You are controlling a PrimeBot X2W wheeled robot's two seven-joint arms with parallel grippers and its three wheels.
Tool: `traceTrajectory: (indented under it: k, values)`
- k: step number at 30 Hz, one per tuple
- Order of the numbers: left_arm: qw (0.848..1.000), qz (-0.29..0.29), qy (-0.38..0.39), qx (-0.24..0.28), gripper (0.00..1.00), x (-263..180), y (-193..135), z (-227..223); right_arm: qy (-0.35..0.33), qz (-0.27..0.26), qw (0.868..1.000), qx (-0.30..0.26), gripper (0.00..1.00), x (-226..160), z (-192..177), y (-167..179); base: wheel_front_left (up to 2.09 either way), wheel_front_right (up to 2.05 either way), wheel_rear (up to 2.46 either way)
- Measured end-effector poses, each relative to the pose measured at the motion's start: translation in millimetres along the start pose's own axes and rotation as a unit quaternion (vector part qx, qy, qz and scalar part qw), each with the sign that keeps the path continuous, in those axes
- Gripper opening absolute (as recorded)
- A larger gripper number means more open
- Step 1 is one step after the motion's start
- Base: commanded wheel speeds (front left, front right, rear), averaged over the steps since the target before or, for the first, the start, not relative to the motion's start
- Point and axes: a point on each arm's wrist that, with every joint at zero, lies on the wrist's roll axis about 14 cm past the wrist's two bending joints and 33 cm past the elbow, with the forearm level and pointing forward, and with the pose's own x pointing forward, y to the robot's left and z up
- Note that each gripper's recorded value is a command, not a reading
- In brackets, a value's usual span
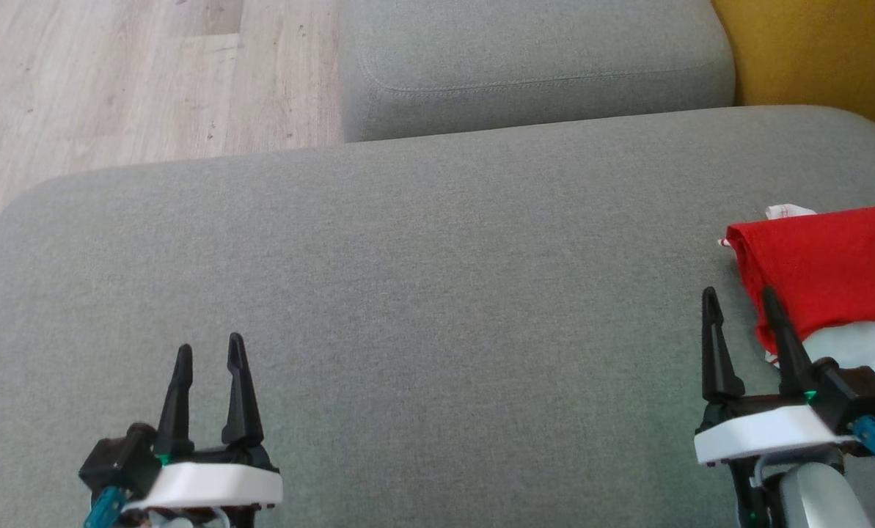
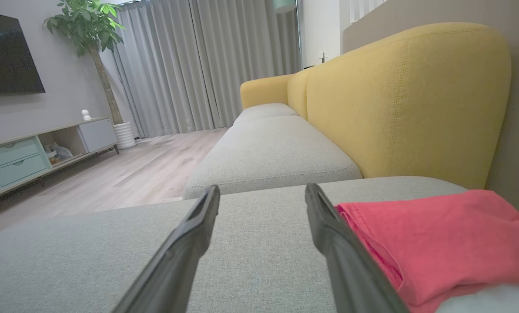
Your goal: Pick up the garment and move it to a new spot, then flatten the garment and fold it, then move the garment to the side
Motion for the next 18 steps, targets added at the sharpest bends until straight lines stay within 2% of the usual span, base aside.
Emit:
traceTrajectory:
  k: [9, 10, 15, 18]
  values:
    - [1.0, 0.009, 0.003, -0.002, 1.0, -2.3, 4.1, -1.8, -0.003, 0.004, 1.0, 0.004, 1.0, 0.2, 1.8, 2.8, 0.0, 0.0, 0.0]
    - [1.0, 0.013, 0.008, -0.003, 0.0, -3.1, 5.8, -4.8, 0.001, 0.003, 1.0, 0.005, 0.0, -0.4, -0.7, 2.6, 0.0, 0.0, 0.0]
    - [0.998, 0.035, 0.057, -0.007, 0.0, -20.3, 18.7, -35.3, 0.058, -0.008, 0.998, 0.013, 0.0, -18.4, -35.7, -2.4, 0.0, 0.0, 0.0]
    - [0.997, 0.041, 0.062, -0.017, 0.0, -23.2, 21.0, -38.5, 0.068, -0.014, 0.997, 0.025, 0.0, -22.2, -41.0, -4.1, 0.0, 0.0, 0.0]
